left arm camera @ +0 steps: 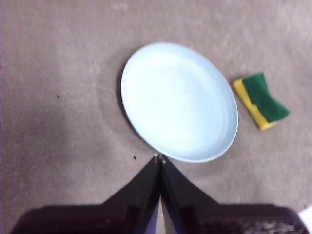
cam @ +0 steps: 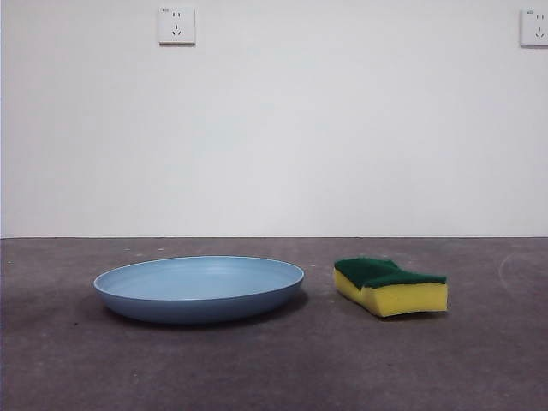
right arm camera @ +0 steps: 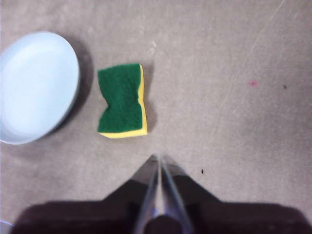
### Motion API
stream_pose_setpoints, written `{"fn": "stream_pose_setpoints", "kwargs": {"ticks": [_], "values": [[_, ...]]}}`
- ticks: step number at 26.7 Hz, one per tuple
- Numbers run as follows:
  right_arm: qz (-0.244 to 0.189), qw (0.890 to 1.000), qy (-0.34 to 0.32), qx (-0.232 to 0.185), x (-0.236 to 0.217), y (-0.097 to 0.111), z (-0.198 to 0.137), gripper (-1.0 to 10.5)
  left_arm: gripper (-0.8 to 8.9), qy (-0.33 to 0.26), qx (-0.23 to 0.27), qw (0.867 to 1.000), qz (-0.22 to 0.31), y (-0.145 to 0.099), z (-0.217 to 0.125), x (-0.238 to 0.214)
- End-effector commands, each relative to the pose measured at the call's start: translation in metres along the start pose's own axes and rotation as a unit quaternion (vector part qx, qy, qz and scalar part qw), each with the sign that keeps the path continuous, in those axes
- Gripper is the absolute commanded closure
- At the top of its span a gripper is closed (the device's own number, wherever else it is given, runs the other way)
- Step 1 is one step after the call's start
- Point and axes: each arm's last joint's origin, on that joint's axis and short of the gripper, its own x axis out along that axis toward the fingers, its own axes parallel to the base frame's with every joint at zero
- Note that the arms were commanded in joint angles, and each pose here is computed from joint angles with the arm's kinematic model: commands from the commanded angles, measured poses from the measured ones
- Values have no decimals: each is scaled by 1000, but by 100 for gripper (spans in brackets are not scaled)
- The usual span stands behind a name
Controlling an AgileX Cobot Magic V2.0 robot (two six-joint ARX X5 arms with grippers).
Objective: Pick up the plate,pick up the cloth,clean the plate with the cloth
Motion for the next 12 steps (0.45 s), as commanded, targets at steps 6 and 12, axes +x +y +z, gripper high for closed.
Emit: {"fn": "stream_pose_setpoints", "kwargs": {"ticks": [6, 12], "values": [[0, 1000, 15, -2, 6, -1, 2, 533, 468, 16, 18, 1000, -20, 1, 12, 11], [1, 1000, 15, 8, 6, -1, 2, 533, 468, 53, -11, 998, -12, 14, 24, 44]]}}
